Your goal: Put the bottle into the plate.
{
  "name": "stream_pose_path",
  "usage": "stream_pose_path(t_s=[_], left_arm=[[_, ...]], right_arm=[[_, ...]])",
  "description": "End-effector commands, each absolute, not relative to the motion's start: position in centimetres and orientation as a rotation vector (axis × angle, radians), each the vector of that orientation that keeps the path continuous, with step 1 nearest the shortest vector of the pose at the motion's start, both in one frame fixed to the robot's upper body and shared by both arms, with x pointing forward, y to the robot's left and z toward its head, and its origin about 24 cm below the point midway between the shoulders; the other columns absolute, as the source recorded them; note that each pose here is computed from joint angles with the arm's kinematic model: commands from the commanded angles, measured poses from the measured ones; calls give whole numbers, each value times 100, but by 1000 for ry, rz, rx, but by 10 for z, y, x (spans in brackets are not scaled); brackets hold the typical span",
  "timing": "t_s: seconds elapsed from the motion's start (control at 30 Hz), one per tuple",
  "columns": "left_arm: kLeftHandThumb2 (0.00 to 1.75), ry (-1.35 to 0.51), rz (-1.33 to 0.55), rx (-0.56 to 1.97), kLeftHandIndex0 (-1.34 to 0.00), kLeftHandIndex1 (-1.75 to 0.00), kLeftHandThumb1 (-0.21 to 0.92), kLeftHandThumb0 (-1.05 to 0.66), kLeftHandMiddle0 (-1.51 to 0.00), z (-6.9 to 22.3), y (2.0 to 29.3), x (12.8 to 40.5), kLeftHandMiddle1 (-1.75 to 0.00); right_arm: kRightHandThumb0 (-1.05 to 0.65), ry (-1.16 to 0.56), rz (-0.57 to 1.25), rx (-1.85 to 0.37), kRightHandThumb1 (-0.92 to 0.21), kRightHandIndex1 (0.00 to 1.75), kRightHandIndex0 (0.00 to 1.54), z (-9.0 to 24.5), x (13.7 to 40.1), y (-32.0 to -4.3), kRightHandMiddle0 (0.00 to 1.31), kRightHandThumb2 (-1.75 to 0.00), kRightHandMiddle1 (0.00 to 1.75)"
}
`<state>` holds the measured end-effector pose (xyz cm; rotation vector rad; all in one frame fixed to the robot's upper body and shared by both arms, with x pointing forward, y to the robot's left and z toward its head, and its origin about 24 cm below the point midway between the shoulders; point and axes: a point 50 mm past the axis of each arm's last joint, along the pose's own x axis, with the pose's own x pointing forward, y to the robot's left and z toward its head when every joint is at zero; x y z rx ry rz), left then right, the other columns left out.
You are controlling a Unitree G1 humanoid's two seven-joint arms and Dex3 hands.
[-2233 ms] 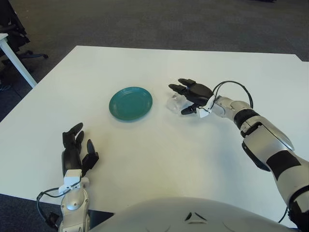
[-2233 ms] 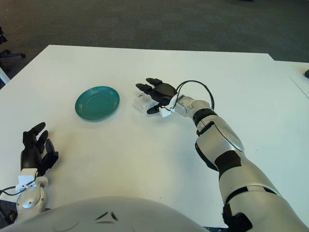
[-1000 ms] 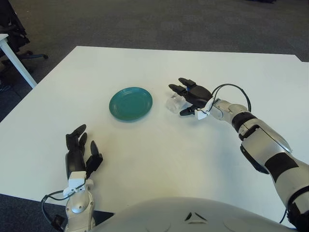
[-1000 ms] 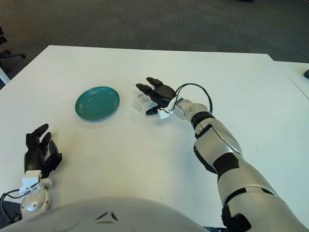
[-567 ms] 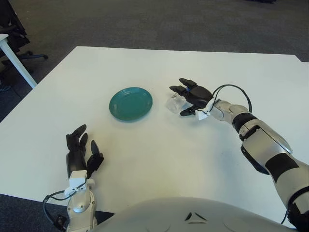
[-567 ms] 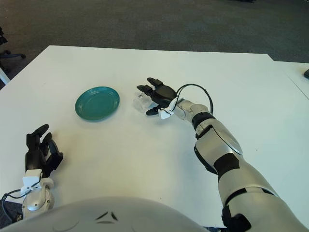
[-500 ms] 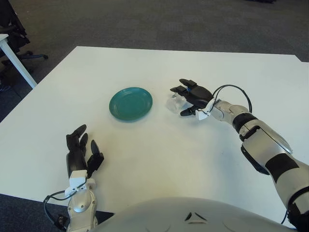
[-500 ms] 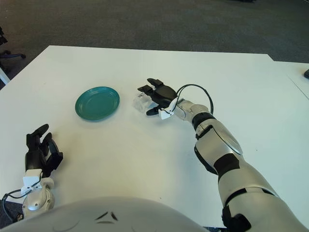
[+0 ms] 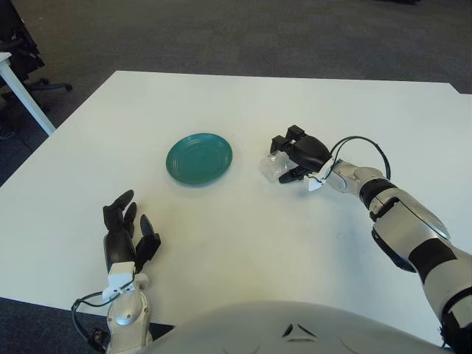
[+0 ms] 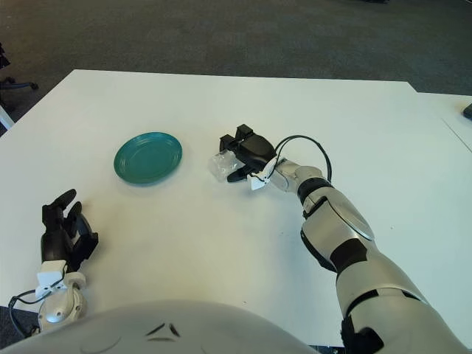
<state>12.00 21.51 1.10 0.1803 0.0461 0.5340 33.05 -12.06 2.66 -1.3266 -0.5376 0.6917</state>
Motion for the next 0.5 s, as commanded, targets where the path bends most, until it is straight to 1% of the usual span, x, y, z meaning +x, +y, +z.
stream_pose_path(t_s=[0.0,0.1,0.3,0.37,0.47], left_arm=[[88,55,534,178,-9,-106,92,-80,-45,7,214,119,-29],[89,56,537,172,-9,-106,92,-80,-45,7,214,118,-29],[89,52,542,171,-10,-106,92,-80,-45,5,218,112,-30],[89,48,542,172,-10,-107,92,-80,-45,5,216,115,-30],[89,47,558,161,-10,-106,92,-80,-46,14,211,115,-30]], right_arm=[[-83,-456,758,-1377,-92,175,108,12,324,-130,95,-39,175],[-83,-462,761,-1382,-92,175,115,13,324,-130,100,-43,175],[-84,-511,761,-1394,-92,175,122,15,323,-129,105,-51,175],[-85,-516,759,-1398,-92,175,123,16,324,-130,106,-53,175],[-87,-525,758,-1399,-92,175,125,17,324,-129,108,-56,175]])
